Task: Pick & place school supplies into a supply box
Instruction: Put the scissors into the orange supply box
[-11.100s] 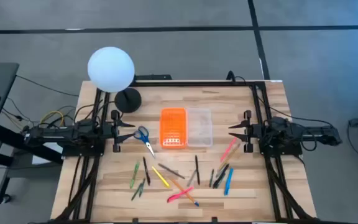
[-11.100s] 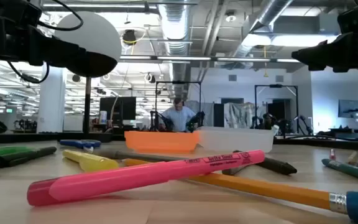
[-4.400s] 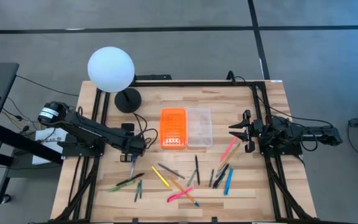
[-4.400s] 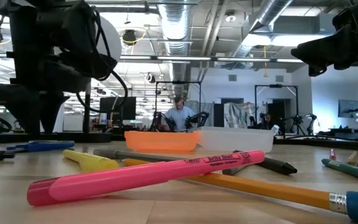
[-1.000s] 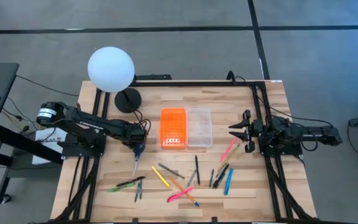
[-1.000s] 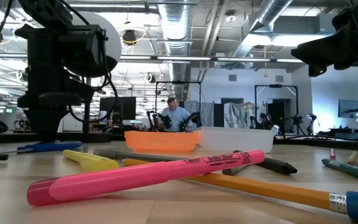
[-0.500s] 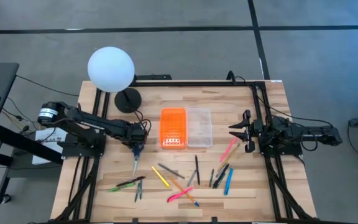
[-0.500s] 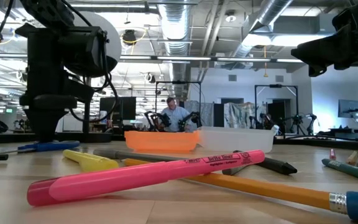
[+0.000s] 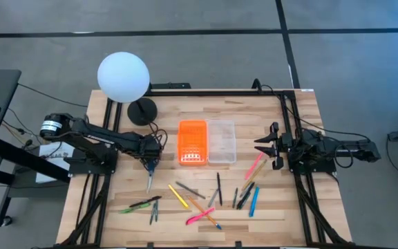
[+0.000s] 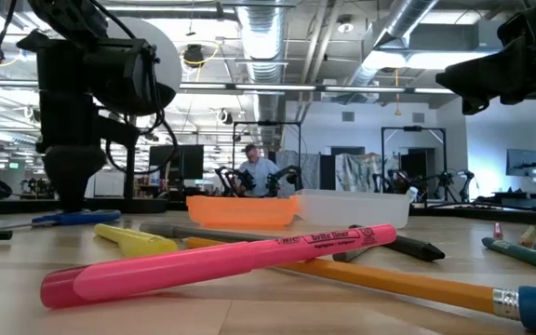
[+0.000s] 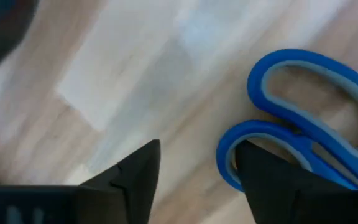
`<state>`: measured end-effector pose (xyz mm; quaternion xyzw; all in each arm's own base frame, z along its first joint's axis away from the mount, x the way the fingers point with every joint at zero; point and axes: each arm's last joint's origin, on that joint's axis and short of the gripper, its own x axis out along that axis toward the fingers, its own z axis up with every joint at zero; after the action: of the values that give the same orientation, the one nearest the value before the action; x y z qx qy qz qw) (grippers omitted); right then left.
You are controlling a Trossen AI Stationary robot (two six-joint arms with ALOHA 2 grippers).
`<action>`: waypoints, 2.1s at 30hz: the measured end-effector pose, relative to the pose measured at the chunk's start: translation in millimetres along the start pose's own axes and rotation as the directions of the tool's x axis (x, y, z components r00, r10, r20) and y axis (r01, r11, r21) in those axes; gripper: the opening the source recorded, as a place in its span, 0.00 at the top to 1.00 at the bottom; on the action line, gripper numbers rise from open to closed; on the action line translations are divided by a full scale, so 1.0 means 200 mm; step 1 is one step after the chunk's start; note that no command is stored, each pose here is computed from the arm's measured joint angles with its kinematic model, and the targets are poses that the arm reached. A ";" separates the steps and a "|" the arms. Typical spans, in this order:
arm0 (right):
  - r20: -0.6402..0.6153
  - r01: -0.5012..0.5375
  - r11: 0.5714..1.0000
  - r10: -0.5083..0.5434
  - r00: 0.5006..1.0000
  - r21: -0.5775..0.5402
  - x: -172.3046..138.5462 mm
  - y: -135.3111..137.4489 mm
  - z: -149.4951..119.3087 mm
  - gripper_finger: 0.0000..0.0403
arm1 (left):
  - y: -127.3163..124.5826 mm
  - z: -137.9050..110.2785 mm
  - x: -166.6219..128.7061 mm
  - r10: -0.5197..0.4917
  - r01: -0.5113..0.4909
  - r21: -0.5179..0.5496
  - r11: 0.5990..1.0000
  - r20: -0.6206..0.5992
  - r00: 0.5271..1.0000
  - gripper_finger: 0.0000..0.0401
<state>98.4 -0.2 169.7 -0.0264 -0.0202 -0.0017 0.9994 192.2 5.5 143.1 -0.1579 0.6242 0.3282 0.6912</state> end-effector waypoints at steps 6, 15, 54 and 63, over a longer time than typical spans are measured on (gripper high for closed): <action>0.000 0.000 1.000 0.000 1.000 0.000 0.00 0.00 0.00 0.73 | 0.03 0.00 -0.08 -0.079 0.079 0.000 0.997 0.065 0.995 0.42; 0.000 0.000 1.000 0.000 1.000 -0.001 0.00 0.00 0.00 0.73 | 0.02 0.00 -0.13 -0.195 0.142 0.427 0.893 0.084 0.977 0.46; -0.008 0.001 1.000 -0.001 1.000 -0.008 0.00 0.00 0.00 0.73 | -0.12 0.17 0.03 -0.159 0.071 0.503 0.862 0.135 0.978 0.64; -0.008 0.001 1.000 -0.001 1.000 -0.008 0.00 0.00 0.00 0.73 | -0.08 0.21 0.02 -0.139 0.100 0.312 0.945 0.106 0.985 0.64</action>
<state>98.4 -0.3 168.9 -0.0306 -0.0162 -0.0026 0.9994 233.9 21.1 143.3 -0.0655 0.6118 0.1943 0.7640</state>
